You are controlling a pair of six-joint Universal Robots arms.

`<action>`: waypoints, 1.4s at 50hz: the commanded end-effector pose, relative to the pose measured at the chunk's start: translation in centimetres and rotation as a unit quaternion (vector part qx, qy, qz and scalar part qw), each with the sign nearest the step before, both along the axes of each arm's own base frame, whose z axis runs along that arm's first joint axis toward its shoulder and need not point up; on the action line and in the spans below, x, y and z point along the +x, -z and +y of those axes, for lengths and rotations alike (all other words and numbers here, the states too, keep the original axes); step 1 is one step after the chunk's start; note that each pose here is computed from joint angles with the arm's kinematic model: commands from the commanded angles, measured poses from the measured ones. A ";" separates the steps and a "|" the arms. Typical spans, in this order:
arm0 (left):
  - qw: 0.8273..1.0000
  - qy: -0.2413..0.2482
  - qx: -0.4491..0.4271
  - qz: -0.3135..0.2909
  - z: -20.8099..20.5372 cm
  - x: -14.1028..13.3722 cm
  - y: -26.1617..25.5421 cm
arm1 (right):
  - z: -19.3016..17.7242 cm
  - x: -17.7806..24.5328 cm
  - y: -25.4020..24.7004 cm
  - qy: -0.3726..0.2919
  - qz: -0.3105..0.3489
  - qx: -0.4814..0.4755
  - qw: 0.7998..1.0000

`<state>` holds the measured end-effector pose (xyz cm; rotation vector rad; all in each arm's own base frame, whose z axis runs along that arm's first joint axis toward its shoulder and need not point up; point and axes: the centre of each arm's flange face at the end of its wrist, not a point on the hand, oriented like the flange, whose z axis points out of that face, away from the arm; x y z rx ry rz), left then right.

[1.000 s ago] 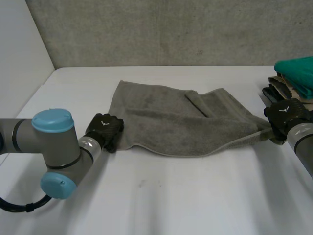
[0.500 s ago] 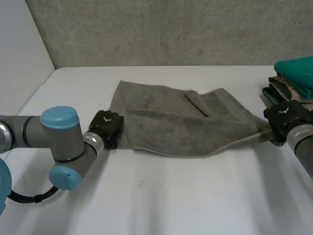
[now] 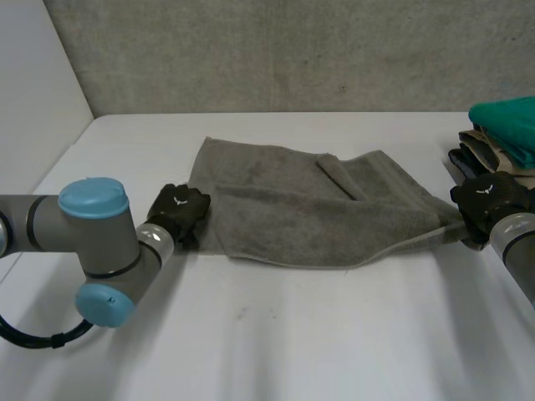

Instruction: Fold the laundry.

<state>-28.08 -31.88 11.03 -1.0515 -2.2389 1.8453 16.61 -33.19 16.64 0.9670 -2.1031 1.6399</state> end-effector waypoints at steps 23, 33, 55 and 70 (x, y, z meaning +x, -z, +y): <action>0.999 0.007 -0.025 -0.030 -1.8 0.0 1.1 | 0.1 0.1 0.3 -0.002 0.001 0.004 1.000; 0.997 0.010 -0.065 -0.034 -3.4 -0.6 1.1 | 0.2 0.1 0.4 -0.002 0.001 0.007 1.000; 0.997 -0.005 -0.063 -0.035 -3.7 0.2 0.3 | 0.3 0.2 0.2 -0.004 0.001 0.006 1.000; 0.994 -0.049 -0.077 -0.054 5.2 5.3 -11.9 | 5.1 0.4 -7.0 -0.029 0.034 0.023 0.999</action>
